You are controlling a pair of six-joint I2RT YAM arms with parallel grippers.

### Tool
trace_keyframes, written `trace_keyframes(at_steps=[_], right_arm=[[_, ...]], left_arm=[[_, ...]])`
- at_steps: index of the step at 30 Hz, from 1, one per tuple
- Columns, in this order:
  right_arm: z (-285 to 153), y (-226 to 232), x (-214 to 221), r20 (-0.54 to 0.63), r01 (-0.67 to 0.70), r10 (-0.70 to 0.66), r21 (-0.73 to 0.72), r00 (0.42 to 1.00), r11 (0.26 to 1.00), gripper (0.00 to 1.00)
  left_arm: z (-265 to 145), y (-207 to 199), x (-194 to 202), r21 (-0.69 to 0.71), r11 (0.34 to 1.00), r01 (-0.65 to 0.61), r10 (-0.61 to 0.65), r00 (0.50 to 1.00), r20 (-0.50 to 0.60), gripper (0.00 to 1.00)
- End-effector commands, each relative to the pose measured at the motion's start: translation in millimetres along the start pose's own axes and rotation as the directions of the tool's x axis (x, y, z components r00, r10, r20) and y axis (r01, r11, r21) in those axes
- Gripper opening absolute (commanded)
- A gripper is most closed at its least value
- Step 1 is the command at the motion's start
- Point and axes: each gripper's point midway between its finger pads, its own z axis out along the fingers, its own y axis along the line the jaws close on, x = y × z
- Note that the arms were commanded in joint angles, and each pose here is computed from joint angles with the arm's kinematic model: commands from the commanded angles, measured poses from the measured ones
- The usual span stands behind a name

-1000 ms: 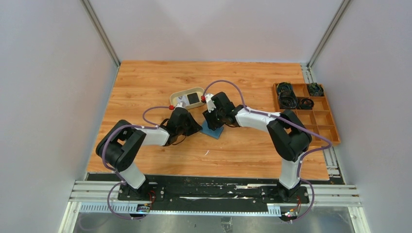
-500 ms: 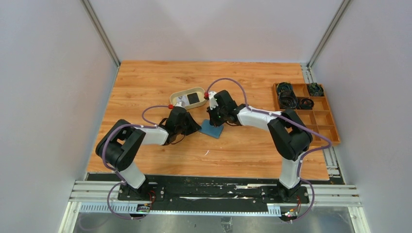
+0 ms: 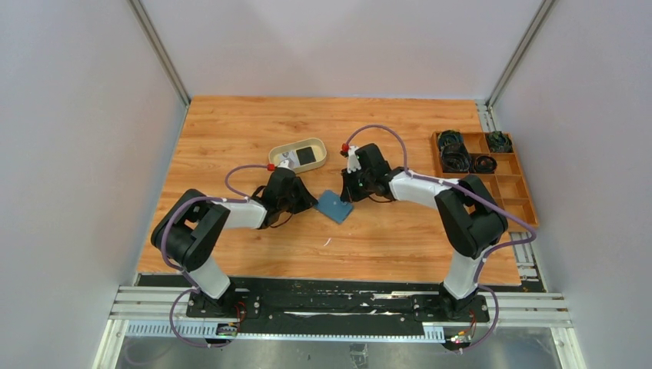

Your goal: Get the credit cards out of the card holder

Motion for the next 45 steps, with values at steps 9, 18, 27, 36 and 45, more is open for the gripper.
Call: trace_keyframes(at_steps=[9,18,27,36,45], right_arm=[[-12,-41,18,-0.013,-0.084,0.087,0.17,0.996,0.982,0.43],[-9,-33,22,-0.05,0.015,-0.006,0.185,0.999,0.983,0.57],[9,-32,23,-0.07,0.011,0.0,0.158,0.998,0.987,0.44],[14,-30,25,-0.089,0.008,0.004,0.134,0.996,0.991,0.0],[-2,-19,18,0.044,-0.2,0.2,-0.013,0.979,0.98,0.0]], left_arm=[[-2,29,-1,-0.134,0.977,-0.164,0.156,0.986,-0.066,0.17],[-5,21,-23,-0.15,0.953,-0.264,0.261,0.965,-0.041,0.18],[-9,12,-25,-0.111,0.947,-0.3,0.297,0.954,-0.043,0.2],[-38,-45,-37,0.095,0.944,-0.317,0.317,0.948,0.016,0.36],[-39,-81,-3,0.213,0.932,-0.293,0.307,0.951,-0.038,0.41]])
